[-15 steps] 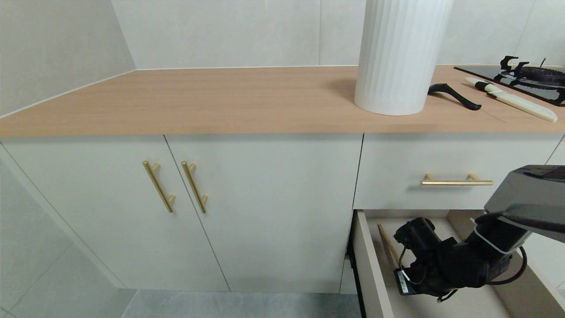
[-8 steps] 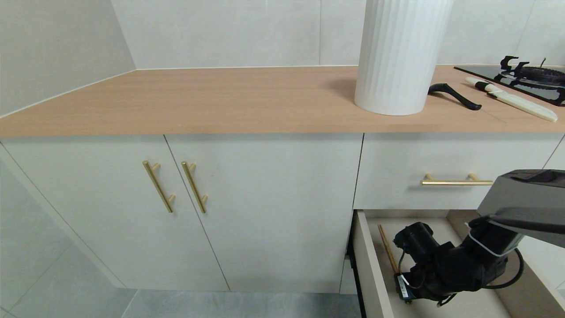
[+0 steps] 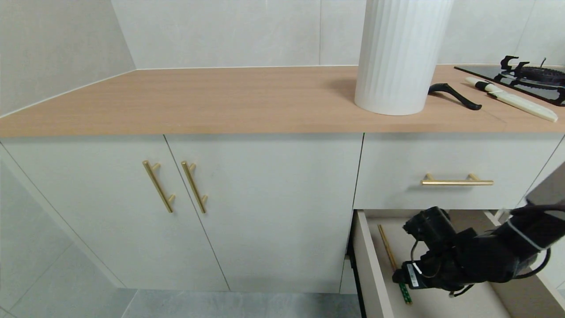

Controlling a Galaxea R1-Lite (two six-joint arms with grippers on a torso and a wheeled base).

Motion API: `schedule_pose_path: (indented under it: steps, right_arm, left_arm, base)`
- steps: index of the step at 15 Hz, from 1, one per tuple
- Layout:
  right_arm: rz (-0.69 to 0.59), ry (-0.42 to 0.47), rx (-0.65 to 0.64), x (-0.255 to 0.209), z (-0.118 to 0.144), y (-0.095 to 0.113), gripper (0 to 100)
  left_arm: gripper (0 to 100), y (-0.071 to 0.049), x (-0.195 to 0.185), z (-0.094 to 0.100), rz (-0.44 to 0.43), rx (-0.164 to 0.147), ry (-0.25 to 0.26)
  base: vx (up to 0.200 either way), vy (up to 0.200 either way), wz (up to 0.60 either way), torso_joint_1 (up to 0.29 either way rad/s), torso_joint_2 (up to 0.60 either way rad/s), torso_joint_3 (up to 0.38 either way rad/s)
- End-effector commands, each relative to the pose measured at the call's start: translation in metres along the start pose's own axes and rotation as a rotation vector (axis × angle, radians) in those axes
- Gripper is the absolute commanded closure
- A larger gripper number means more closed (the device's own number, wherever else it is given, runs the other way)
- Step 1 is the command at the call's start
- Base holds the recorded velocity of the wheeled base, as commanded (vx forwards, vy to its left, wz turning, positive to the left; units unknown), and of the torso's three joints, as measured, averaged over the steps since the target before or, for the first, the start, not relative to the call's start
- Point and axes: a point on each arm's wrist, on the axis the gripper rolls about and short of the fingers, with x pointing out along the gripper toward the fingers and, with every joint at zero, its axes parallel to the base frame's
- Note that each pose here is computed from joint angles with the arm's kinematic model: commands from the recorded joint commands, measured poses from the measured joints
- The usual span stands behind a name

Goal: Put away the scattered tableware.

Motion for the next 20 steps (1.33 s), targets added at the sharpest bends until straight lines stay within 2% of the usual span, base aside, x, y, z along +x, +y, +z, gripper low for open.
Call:
schedule_pose_path:
  steps: [1, 3, 6, 8, 13, 20]
  right_arm:
    - [0.012, -0.094, 0.042, -0.099, 0.017, -0.024, 0]
    - [0.017, -0.133, 0.087, -0.143, 0.023, -0.040, 0]
    - [-0.024, -0.152, 0.194, -0.197, 0.028, -0.080, 0]
    - [-0.044, -0.167, 0.164, -0.209, 0.023, -0.100, 0]
    - [-0.025, -0.215, 0.166, -0.223, 0.016, -0.105, 0]
    - [-0.030, -0.211, 0.148, -0.222, 0.012, -0.104, 0]
  left_arm:
    - [0, 0.000, 0.000, 0.000, 0.000, 0.000, 0.002]
    - [0, 0.000, 0.000, 0.000, -0.001, 0.000, 0.002]
    - [0, 0.000, 0.000, 0.000, 0.000, 0.000, 0.002]
    - [0, 0.000, 0.000, 0.000, 0.000, 0.000, 0.002]
    - [0, 0.000, 0.000, 0.000, 0.000, 0.000, 0.002]
    - [0, 0.000, 0.000, 0.000, 0.000, 0.000, 0.002]
  base:
    - [0.000, 0.000, 0.00, 0.000, 0.00, 0.000]
    - [0.000, 0.000, 0.00, 0.000, 0.00, 0.000]
    - [0.000, 0.000, 0.00, 0.000, 0.00, 0.000]
    - [0.000, 0.000, 0.00, 0.000, 0.00, 0.000]
    - [0.000, 0.000, 0.00, 0.000, 0.00, 0.000]
    - [0.000, 0.000, 0.00, 0.003, -0.01, -0.009]
